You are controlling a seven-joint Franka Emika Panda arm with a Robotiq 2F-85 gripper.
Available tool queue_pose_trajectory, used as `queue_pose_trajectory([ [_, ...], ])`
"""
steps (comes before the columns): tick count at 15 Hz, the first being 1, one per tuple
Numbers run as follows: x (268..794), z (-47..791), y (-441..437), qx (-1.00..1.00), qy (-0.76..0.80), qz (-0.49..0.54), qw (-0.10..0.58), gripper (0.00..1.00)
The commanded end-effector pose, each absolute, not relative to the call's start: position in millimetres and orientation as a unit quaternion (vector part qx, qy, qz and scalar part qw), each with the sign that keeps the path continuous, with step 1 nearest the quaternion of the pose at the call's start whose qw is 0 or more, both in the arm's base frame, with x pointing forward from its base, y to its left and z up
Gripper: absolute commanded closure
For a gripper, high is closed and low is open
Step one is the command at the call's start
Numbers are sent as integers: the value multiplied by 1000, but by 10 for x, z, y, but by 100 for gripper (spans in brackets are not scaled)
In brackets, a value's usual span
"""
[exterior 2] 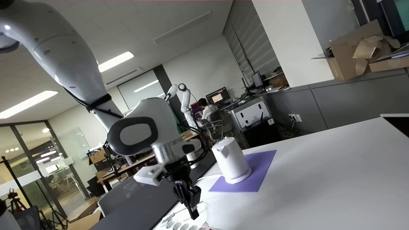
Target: Press the main switch on the adapter cord
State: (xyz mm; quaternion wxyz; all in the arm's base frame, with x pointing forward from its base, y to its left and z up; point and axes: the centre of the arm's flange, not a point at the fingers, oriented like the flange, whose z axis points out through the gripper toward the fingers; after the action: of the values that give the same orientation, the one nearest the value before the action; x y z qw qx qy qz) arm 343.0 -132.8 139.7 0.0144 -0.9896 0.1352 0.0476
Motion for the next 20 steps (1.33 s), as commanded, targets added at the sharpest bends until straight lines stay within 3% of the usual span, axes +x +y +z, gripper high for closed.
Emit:
queue_pose_trajectory([
  [1,3499,1145,-1387,-989,136,56,9,100],
  [5,3499,997,-1395,-986,116,121,-8,100],
  [20,3381,788,-1405,-988,114,103,-9,100],
])
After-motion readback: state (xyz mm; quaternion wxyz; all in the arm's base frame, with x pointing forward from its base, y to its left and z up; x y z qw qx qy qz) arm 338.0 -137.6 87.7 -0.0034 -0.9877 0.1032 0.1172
